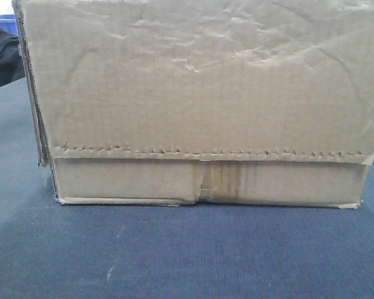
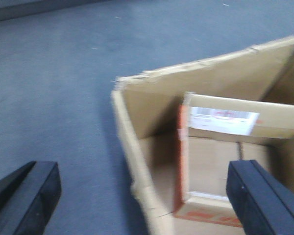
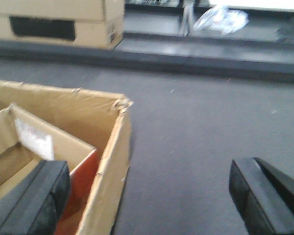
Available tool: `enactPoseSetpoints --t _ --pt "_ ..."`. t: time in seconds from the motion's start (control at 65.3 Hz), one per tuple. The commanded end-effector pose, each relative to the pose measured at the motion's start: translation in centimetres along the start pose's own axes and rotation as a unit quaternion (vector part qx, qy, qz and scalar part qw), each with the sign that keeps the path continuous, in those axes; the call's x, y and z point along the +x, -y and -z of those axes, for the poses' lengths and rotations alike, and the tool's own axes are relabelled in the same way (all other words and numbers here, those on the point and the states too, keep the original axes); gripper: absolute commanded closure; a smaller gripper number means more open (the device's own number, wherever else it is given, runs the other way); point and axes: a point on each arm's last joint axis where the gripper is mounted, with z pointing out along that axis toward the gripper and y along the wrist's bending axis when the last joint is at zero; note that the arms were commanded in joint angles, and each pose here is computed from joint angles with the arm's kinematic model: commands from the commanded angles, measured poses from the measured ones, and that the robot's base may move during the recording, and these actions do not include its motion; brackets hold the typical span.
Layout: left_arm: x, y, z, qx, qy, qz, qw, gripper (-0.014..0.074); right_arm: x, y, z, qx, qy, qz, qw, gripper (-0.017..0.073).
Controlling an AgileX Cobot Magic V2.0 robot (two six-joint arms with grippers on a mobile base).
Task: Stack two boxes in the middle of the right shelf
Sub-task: 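Close both grippers on the side walls of the two stacked boxes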
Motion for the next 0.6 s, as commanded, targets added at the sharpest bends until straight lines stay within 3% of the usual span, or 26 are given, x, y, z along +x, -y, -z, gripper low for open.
enactPoseSetpoints --t 0.0,0.214,0.352,0.582 --pt "0.2 -1.0 0.4 0.0 0.0 0.006 1.0 0.0005 -0.8 -0.4 -1.6 -0.012 -0.042 0.008 0.999 0.0" --pt "3.0 -1.4 -2.7 0.003 -0.074 0.008 0.997 0.0005 -1.6 -0.7 -6.0 -0.025 -0.169 0.02 0.985 0.0" --pt "4.9 -1.2 -4.7 0.007 -0.123 0.007 0.992 0.0005 -0.8 -0.7 -8.5 -0.027 -0.221 0.024 0.975 0.0" --pt "7.6 -0.6 -7.2 0.026 -0.174 0.015 0.984 0.0005 1.1 -2.1 -11.8 -0.063 -0.288 0.023 0.955 0.0"
